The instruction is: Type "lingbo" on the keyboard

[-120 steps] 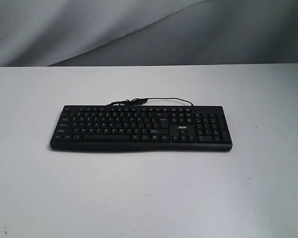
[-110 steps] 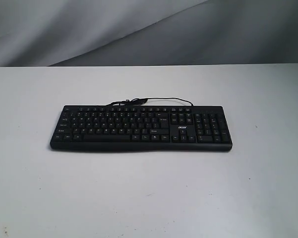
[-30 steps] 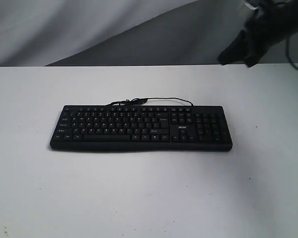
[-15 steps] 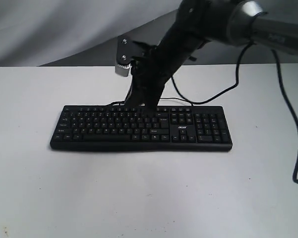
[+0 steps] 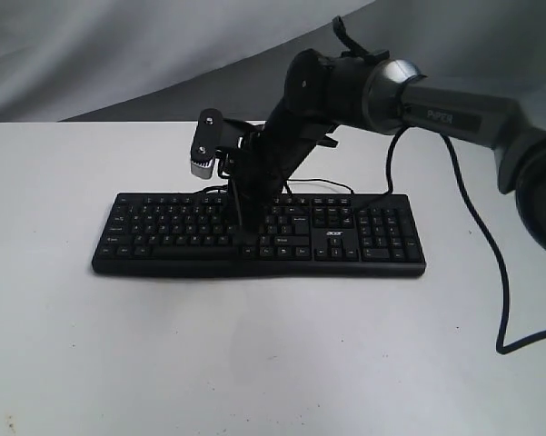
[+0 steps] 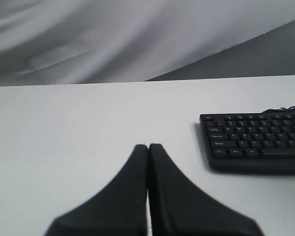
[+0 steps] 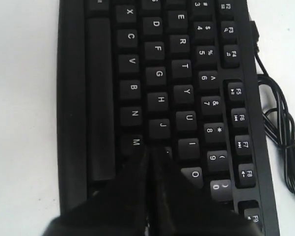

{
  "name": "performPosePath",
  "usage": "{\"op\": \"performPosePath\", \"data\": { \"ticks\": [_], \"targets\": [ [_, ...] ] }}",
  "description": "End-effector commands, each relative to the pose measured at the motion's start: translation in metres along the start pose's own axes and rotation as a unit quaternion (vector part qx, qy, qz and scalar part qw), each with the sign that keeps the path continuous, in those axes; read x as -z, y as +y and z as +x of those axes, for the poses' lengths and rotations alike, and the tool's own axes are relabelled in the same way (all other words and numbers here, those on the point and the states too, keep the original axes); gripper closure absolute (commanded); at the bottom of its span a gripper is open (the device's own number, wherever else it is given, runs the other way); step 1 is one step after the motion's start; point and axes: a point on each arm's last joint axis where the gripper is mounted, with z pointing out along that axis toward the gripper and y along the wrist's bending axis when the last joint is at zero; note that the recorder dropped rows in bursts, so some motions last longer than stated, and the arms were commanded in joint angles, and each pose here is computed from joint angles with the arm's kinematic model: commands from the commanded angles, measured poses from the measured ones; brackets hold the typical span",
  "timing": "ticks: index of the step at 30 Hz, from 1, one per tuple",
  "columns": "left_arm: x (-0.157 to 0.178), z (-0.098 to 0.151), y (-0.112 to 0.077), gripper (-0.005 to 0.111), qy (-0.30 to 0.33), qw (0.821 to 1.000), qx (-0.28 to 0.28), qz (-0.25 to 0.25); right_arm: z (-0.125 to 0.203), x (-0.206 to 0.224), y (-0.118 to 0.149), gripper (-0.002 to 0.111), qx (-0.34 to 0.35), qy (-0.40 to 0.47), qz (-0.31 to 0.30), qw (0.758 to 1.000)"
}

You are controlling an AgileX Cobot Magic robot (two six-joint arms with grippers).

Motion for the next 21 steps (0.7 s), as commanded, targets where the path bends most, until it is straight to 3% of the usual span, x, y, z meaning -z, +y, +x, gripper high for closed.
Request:
{"op": "performPosePath", "data": {
  "ticks": [1, 21],
  "targets": [
    [0.0, 0.001, 0.0, 0.106, -0.001, 1.0, 0.006, 0.0, 0.007, -0.006, -0.008, 0.108, -0.013, -0.002, 0.017, 1.0],
    [0.0, 0.001, 0.0, 0.106, -0.001, 1.0, 0.006, 0.0, 0.019, -0.019, -0.011, 0.108, -0.037, 0.007, 0.008, 0.999]
  ]
}}
